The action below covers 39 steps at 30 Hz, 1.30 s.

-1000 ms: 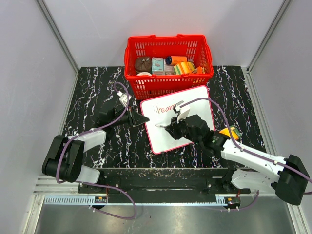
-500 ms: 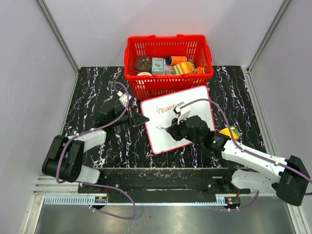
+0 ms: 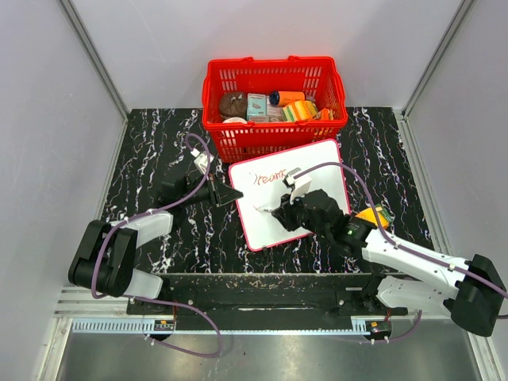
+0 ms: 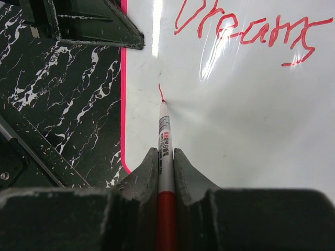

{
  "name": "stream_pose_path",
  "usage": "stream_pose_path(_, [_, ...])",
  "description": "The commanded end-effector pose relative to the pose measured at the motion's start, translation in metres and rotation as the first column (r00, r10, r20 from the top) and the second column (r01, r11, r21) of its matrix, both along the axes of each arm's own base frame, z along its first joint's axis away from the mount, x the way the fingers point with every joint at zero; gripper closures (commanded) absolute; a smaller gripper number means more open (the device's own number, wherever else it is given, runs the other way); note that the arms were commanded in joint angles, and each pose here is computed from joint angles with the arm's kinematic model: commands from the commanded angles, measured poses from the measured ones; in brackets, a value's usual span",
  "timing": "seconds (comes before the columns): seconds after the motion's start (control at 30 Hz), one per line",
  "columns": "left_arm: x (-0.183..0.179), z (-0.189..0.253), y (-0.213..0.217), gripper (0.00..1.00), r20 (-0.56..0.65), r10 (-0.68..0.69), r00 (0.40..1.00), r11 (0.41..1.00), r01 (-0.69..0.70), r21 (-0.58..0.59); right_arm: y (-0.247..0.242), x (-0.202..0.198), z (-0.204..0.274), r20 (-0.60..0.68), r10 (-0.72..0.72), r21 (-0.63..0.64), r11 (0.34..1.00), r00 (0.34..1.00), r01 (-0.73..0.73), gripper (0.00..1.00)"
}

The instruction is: Write a sentence on the whiteboard

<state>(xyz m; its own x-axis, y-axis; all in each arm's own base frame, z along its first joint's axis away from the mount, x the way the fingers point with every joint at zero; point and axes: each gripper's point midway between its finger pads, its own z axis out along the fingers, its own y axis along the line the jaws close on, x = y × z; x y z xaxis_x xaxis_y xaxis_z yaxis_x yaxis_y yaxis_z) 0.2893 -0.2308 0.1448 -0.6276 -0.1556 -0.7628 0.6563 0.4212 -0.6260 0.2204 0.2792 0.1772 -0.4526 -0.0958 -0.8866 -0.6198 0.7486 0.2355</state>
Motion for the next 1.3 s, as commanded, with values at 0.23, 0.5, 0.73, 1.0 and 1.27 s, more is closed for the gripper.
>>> stream_pose_path(0.23, [0.008, -0.005, 0.003, 1.0, 0.148, 0.001, 0.989, 0.997, -0.013, 0.08, -0.005, 0.024, 0.024, 0.1, -0.106, 0.003, 0.994, 0.989, 0.106, 1.0])
stream_pose_path(0.5, [0.008, -0.004, 0.003, 1.0, 0.15, 0.001, 0.989, 0.997, -0.013, 0.081, -0.002, 0.028, 0.026, 0.111, -0.104, -0.005, 0.994, 0.988, 0.106, 1.0])
stream_pose_path(0.73, [0.008, -0.004, 0.003, 1.0, 0.15, 0.002, 0.989, 0.996, -0.014, 0.083, -0.004, 0.021, 0.019, 0.086, -0.096, -0.009, 0.995, 0.992, 0.097, 1.0])
stream_pose_path(1.0, [0.008, -0.004, 0.003, 1.0, 0.152, 0.003, 0.988, 0.996, -0.016, 0.084, -0.014, 0.013, 0.01, 0.057, -0.098, -0.02, 0.995, 0.994, 0.099, 1.0])
stream_pose_path(1.27, [0.008, -0.005, 0.003, 1.0, 0.149, 0.001, 0.989, 0.996, -0.014, 0.085, -0.015, 0.006, 0.003, 0.025, -0.083, -0.019, 0.996, 0.996, 0.083, 1.0])
